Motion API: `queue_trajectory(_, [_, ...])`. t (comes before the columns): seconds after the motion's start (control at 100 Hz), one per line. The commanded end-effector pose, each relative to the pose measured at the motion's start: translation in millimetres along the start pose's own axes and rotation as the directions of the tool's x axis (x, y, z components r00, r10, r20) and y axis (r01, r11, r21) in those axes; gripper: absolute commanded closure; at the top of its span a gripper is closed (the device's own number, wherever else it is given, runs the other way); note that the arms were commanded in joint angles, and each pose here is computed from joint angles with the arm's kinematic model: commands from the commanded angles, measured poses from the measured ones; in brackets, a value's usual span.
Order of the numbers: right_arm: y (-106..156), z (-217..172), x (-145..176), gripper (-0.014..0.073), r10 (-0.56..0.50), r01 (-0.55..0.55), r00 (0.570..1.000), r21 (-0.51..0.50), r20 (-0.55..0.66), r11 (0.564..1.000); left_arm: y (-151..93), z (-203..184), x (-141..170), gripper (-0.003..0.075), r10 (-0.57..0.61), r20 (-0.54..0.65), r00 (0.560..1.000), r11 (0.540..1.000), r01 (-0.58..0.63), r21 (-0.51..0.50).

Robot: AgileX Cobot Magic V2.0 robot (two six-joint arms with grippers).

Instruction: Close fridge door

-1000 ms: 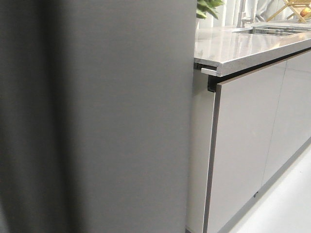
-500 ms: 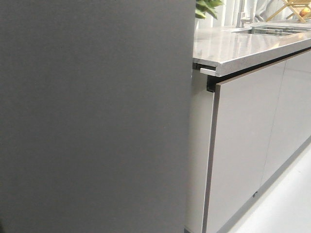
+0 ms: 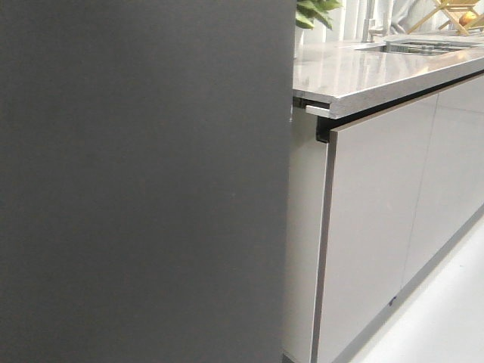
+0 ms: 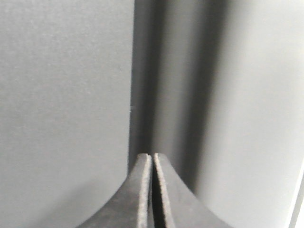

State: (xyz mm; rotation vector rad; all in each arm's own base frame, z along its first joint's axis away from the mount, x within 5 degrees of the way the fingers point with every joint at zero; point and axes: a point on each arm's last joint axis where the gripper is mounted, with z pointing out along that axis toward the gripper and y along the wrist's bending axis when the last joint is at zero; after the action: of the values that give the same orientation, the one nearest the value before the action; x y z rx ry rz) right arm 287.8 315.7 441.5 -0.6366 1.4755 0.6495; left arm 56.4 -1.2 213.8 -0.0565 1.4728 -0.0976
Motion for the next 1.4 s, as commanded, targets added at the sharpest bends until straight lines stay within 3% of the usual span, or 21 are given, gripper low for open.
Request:
queue_trajectory(0.0, [-2,-20,-41,0.0671,-0.018,0.018,0.984,-0.002,0.179,1.000,1,2,4,0.0741,-0.005,0.030,1.000,1.000,0.005,0.000])
queue_trajectory(0.15, [-6,-18,-39,0.0671,-0.031,0.030,0.985,0.010,0.172,1.000,1,2,4,0.0741,-0.005,0.030,1.000,1.000,0.005,0.000])
queue_trajectory(0.41, [-36,-45,-44,0.0671,-0.048,0.033,0.984,0.089,0.174,0.996,1,2,4,0.0741,-0.005,0.030,1.000,1.000,0.005,0.000])
queue_trajectory(0.63, [-62,-104,-30,0.0671,-0.080,0.037,0.960,0.165,0.268,0.986,1,2,4,0.0741,-0.005,0.030,1.000,1.000,0.005,0.000])
queue_trajectory(0.8, [-76,-160,-1,0.0671,-0.090,0.036,0.973,0.248,0.212,0.968,1,2,4,0.0741,-0.005,0.030,1.000,1.000,0.005,0.000])
queue_trajectory(1.15, [-85,-285,50,0.0671,-0.146,0.035,0.970,0.486,0.192,0.873,1,2,4,0.0741,-0.005,0.030,1.000,1.000,0.005,0.000])
queue_trajectory(1.39, [-68,-345,121,0.0671,-0.164,0.034,0.974,0.612,0.156,0.790,1,2,4,0.0741,-0.005,0.030,1.000,1.000,0.005,0.000])
